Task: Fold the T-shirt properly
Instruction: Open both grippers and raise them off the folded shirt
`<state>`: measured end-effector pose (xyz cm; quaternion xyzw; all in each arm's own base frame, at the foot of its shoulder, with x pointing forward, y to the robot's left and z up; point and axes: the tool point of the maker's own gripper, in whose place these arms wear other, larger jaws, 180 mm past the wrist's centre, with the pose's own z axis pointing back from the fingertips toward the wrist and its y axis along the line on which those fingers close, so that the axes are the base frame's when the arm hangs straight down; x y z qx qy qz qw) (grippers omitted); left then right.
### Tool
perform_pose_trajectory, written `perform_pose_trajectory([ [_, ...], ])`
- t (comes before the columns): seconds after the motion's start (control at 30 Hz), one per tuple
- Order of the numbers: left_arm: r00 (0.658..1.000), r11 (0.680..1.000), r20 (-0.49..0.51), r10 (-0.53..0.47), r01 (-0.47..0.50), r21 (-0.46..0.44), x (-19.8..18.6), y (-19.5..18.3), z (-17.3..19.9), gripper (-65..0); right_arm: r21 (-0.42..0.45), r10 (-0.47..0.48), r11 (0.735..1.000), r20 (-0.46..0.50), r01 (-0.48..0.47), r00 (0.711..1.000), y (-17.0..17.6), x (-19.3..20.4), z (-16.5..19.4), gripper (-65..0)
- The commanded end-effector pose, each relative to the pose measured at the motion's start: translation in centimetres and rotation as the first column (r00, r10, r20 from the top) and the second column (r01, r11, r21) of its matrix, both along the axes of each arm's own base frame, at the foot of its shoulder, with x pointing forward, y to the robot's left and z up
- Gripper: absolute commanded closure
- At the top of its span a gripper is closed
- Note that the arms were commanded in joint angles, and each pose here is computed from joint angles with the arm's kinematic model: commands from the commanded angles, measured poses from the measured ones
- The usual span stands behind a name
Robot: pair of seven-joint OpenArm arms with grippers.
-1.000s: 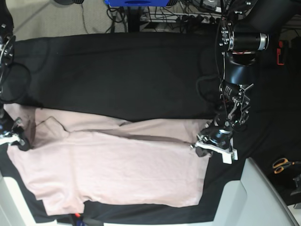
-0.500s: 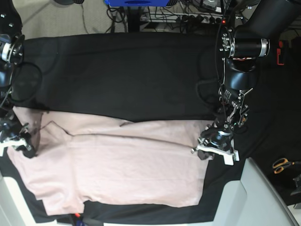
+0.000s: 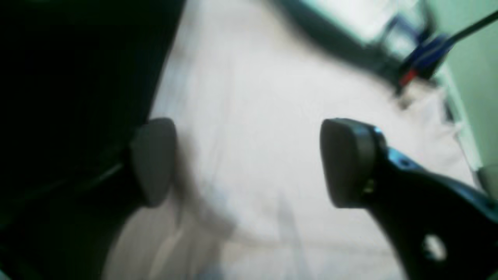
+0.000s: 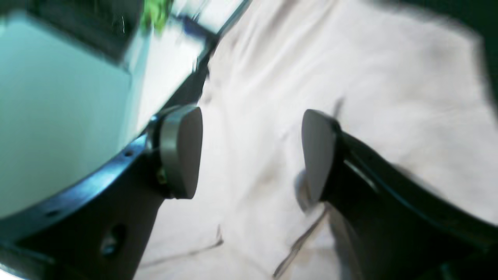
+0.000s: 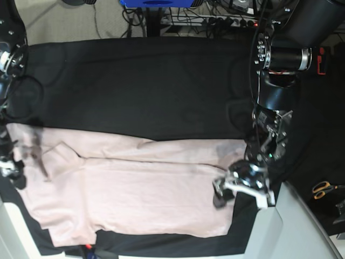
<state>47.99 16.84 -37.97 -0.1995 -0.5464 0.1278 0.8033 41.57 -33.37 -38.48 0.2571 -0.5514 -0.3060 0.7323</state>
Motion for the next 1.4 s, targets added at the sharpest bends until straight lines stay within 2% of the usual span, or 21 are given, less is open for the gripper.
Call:
perform_pose_trajectory([
  [0.0,0.997,1.000,0.083,0.000,0.001,-0.007,1.2,0.0,2.8,-63.8,-0.018,-0.039,0.999,0.081,0.041,0.996,-2.3,0.5,3.0,-38.0],
  [0.1,0.996,1.000,0.091,-0.014,0.012,0.015,-0.7,0.2,2.3,-65.0,-0.011,-0.102,0.995,0.073,0.103,0.992,-5.1,-2.6,3.1,-36.0],
  [0.23,0.997,0.997,0.064,-0.039,0.035,0.074,-5.7,1.5,0.3,-65.0,0.039,-0.153,0.987,-0.026,0.154,0.988,-6.2,-8.7,0.6,-35.7],
  [0.33,0.998,0.991,0.022,-0.065,0.062,0.120,-9.7,2.4,-1.4,-65.0,0.103,-0.190,0.974,-0.095,0.200,0.977,-5.8,-12.3,-1.9,-35.7],
  [0.43,0.996,0.987,-0.025,-0.080,0.083,0.140,-12.8,2.8,-2.9,-65.0,0.196,-0.267,0.933,-0.186,0.302,0.946,-5.9,-13.9,-4.5,-35.9],
  [0.53,0.994,0.985,-0.078,-0.082,0.093,0.144,-15.1,3.0,-4.6,-65.0,0.274,-0.256,0.910,-0.214,0.310,0.943,-4.8,-13.2,-6.1,-35.7],
  [0.6,0.992,0.985,-0.097,-0.084,0.097,0.144,-15.8,3.0,-5.2,-65.0,0.317,-0.283,0.884,-0.218,0.342,0.934,-5.0,-12.5,-6.9,-35.6],
  [0.63,0.990,0.985,-0.111,-0.081,0.097,0.140,-16.4,3.0,-5.7,-65.0,0.340,-0.307,0.863,-0.235,0.374,0.922,-5.2,-12.5,-7.6,-35.6],
  [0.7,0.988,0.985,-0.129,-0.081,0.099,0.138,-17.2,3.0,-6.3,-65.0,0.385,-0.358,0.802,-0.301,0.457,0.884,-5.5,-12.4,-9.3,-35.6],
  [0.73,0.988,0.985,-0.134,-0.081,0.100,0.137,-17.4,3.0,-6.4,-65.0,0.389,-0.372,0.784,-0.329,0.483,0.868,-5.4,-12.3,-10.1,-35.6],
  [0.77,0.987,0.986,-0.137,-0.081,0.100,0.136,-17.6,3.0,-6.5,-65.0,0.384,-0.377,0.779,-0.346,0.496,0.859,-5.3,-12.4,-10.6,-35.7],
  [0.93,0.987,0.987,-0.140,-0.079,0.097,0.127,-17.7,2.8,-6.7,-65.0,0.331,-0.384,0.802,-0.353,0.497,0.853,-4.7,-11.2,-11.2,-35.7],
  [1.17,0.984,0.991,-0.166,-0.058,0.077,0.112,-17.3,2.9,-7.8,-65.0,0.318,-0.330,0.843,-0.331,0.434,0.884,-3.4,-8.5,-10.2,-34.8],
  [1.23,0.982,0.992,-0.179,-0.051,0.070,0.105,-17.3,2.9,-8.4,-65.0,0.308,-0.308,0.858,-0.332,0.412,0.891,-3.0,-8.0,-10.1,-27.2],
  [1.37,0.982,0.995,-0.183,-0.042,0.058,0.084,-16.6,2.3,-8.7,-65.0,0.290,-0.288,0.874,-0.339,0.391,0.896,-2.8,-7.7,-10.1,-0.3],
])
